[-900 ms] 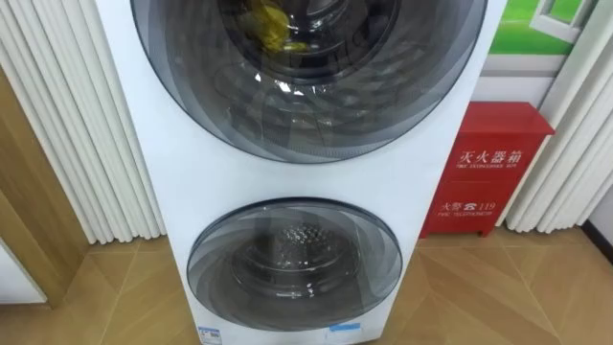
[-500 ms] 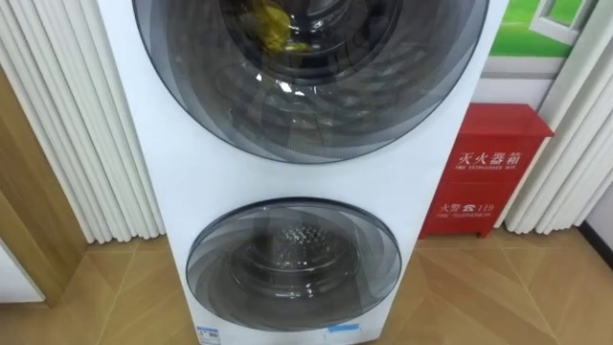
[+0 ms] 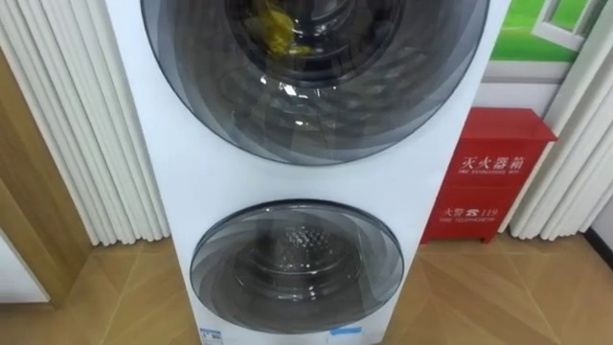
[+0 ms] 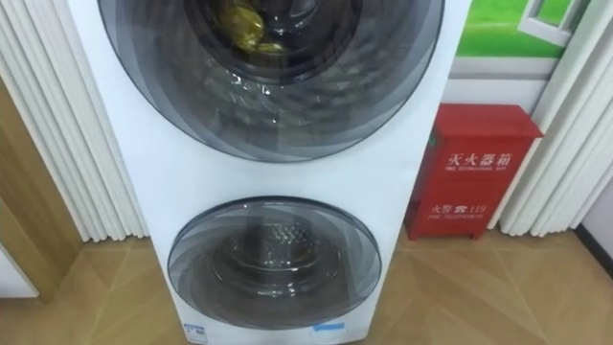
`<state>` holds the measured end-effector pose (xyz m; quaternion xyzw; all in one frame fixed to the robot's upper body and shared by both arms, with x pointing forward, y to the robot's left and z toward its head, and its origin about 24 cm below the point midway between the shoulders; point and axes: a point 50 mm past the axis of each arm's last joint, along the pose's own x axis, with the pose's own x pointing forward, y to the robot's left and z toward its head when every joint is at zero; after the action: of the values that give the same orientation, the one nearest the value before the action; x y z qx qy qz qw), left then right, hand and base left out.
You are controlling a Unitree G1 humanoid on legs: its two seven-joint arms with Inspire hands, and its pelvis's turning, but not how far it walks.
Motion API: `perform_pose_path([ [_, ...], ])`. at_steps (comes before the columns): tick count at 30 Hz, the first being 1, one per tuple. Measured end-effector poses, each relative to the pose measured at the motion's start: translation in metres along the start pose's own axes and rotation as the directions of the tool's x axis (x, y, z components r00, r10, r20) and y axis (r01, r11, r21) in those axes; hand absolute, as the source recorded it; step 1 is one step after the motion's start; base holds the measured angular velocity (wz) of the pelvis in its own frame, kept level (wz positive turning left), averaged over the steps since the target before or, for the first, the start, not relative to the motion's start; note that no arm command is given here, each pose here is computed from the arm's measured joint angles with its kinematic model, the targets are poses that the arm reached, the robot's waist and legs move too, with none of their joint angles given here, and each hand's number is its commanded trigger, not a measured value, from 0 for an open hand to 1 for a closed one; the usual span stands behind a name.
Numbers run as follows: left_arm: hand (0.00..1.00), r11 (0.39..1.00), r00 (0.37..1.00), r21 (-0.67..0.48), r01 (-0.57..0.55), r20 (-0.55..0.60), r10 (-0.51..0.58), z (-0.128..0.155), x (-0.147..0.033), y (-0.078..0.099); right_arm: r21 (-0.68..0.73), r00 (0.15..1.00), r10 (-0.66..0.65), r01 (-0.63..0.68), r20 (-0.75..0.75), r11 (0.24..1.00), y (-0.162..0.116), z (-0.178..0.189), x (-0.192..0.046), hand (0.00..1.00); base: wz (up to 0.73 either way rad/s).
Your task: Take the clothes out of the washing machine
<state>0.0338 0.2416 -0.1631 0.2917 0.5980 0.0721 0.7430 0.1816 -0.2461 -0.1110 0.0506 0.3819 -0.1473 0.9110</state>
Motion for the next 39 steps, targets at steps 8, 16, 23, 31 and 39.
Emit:
perform_pose_path([
  [8,0.0,0.999,0.999,0.027,-0.035,-0.028,0.036,-0.001,0.003,0.013,0.007,0.914,0.012,-0.016,0.406,1.0,0.02,0.124,-0.003,0.0,0.02],
  [16,0.0,0.999,0.999,0.036,-0.034,-0.039,0.035,-0.005,0.003,0.016,-0.022,0.787,-0.007,0.026,0.617,0.999,0.031,0.211,-0.021,0.0,0.0],
  [23,0.0,0.999,0.999,0.032,-0.038,-0.026,0.039,0.002,0.004,0.02,-0.017,0.711,-0.021,0.047,0.703,0.999,0.034,0.248,-0.036,0.0,-0.04],
  [31,0.0,0.999,0.999,0.032,-0.029,-0.026,0.03,0.004,0.004,0.022,-0.11,0.534,0.017,0.143,0.845,0.984,0.049,0.282,-0.075,0.0,-0.02],
  [39,0.0,0.999,0.999,0.036,-0.029,-0.032,0.031,0.001,0.004,0.022,-0.15,0.449,0.04,0.212,0.893,0.966,0.06,0.292,-0.095,0.0,-0.05],
])
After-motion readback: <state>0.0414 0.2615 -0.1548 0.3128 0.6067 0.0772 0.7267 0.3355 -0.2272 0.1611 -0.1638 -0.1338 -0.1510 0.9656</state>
